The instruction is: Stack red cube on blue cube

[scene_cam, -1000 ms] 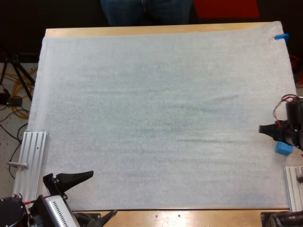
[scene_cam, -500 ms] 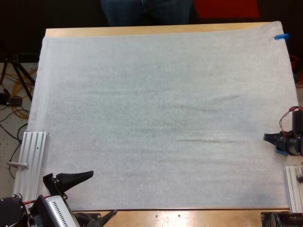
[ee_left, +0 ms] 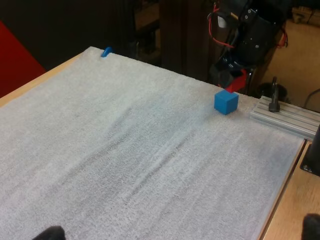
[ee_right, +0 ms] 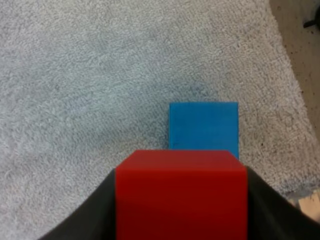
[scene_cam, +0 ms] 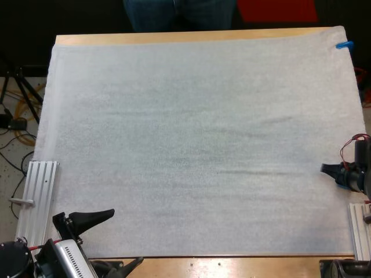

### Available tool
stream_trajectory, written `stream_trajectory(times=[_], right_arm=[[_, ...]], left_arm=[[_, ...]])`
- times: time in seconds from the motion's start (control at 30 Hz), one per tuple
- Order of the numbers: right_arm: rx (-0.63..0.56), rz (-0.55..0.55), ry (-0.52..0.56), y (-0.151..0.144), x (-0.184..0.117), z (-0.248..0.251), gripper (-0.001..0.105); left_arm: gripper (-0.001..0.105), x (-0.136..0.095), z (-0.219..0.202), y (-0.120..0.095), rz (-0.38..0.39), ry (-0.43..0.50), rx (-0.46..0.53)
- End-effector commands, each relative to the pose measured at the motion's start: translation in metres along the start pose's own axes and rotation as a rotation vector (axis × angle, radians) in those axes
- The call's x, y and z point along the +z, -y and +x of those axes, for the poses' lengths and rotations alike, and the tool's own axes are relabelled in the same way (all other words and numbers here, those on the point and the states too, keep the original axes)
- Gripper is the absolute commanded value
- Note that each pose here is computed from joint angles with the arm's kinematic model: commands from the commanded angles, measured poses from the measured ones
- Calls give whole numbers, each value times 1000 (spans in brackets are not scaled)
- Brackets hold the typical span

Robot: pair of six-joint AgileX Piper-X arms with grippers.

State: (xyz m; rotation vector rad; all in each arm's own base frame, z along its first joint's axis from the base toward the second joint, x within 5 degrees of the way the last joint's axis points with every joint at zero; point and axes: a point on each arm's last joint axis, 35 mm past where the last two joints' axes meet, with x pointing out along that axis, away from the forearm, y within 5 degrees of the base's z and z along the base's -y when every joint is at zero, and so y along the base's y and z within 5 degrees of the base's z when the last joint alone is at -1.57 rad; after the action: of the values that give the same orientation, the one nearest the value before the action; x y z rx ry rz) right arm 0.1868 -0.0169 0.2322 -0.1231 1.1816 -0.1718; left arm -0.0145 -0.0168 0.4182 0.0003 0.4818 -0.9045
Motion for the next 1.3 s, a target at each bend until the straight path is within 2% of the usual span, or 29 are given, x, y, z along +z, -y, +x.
stream_trajectory(times=[0.0,0.2,0.37,0.63,1.27], right_arm=[[-10,21,18,3,1,-1,5],[-19,83,21,15,1,1,5],[-12,29,4,17,1,5,5],[25,4,-95,13,3,27,5],[6,54,-36,14,12,32,5]], left_arm=[[87,2,0,0,20,9,-11],[87,2,0,0,20,9,-11],[87,2,0,0,20,9,-11],[87,2,0,0,17,9,-11],[87,2,0,0,11,9,-11]])
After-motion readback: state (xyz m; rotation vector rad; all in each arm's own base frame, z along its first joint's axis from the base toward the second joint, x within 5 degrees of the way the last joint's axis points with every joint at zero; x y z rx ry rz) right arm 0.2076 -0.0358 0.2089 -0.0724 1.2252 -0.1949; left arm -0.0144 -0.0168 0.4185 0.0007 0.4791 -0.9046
